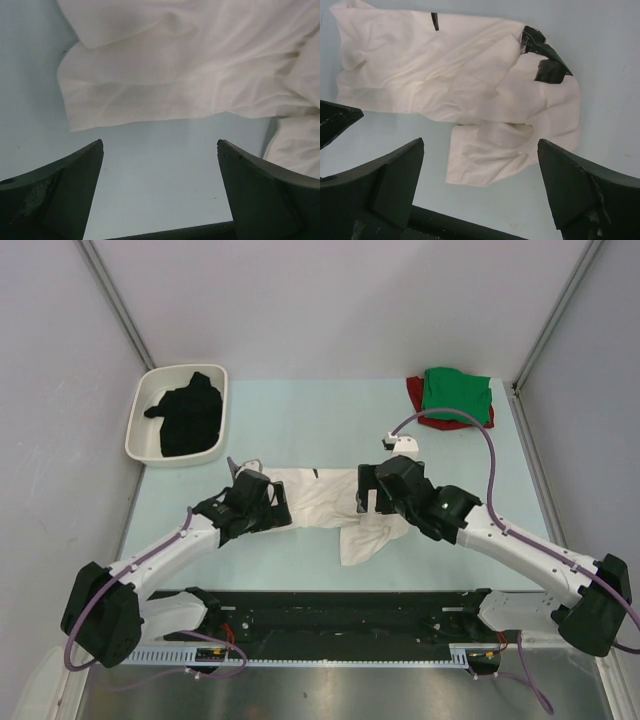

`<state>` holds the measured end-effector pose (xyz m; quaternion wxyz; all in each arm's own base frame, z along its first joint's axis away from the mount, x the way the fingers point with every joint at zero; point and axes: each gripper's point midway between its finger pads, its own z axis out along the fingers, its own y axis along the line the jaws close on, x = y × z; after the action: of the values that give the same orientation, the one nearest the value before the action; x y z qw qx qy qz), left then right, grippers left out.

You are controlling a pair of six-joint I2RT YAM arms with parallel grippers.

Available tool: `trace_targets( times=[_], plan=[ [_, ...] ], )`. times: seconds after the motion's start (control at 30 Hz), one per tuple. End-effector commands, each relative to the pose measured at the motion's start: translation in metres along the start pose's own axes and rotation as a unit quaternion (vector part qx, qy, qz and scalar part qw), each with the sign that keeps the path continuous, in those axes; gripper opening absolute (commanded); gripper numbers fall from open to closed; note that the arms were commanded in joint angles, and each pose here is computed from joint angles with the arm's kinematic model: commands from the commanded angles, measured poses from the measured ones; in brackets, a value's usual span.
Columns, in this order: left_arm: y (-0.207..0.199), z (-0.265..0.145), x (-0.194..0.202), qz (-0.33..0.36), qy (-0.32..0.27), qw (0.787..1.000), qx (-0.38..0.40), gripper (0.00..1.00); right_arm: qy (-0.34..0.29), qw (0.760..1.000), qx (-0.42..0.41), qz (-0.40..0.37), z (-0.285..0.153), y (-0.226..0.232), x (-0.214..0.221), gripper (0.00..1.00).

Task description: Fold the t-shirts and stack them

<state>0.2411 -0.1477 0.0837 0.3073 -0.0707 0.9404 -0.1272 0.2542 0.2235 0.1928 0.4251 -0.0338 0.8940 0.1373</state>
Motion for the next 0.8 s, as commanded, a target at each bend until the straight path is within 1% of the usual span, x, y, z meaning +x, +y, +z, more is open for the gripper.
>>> trace_targets(
  times=[0.0, 0.07, 0.2, 0.33, 0.53, 0.67, 0.7, 0.77],
  plan=[
    [0.012, 0.013, -0.007, -0.063, -0.021, 0.996, -0.056, 1.0, -0.016, 1.0, 0.003, 0.003, -0.007, 0.0, -0.006, 1.0],
    [0.014, 0.018, -0.004, -0.074, -0.014, 0.995, -0.068, 1.0, -0.016, 1.0, 0.003, 0.001, -0.008, -0.001, -0.005, 1.0],
    [0.022, 0.031, 0.004, -0.076, 0.0, 0.993, -0.096, 1.0, -0.013, 1.0, 0.003, -0.003, -0.01, -0.006, 0.001, 1.0],
    [0.034, 0.04, 0.004, -0.081, -0.002, 0.987, -0.135, 1.0, -0.014, 1.0, 0.004, -0.006, -0.012, -0.012, 0.007, 1.0],
    [0.04, 0.049, -0.006, -0.098, -0.012, 0.984, -0.15, 1.0, -0.012, 1.0, 0.005, -0.011, -0.012, -0.018, 0.015, 1.0],
    [0.045, 0.061, 0.0, -0.094, 0.007, 0.982, -0.162, 1.0, -0.004, 1.0, 0.008, -0.012, -0.007, -0.021, 0.024, 1.0],
    [0.046, 0.063, 0.001, -0.093, 0.01, 0.982, -0.164, 0.99, 0.001, 1.0, 0.009, -0.014, -0.006, -0.022, 0.029, 1.0],
    [0.048, 0.069, 0.007, -0.092, 0.019, 0.982, -0.165, 0.9, 0.003, 1.0, 0.009, -0.012, -0.005, -0.023, 0.031, 1.0]
  ],
)
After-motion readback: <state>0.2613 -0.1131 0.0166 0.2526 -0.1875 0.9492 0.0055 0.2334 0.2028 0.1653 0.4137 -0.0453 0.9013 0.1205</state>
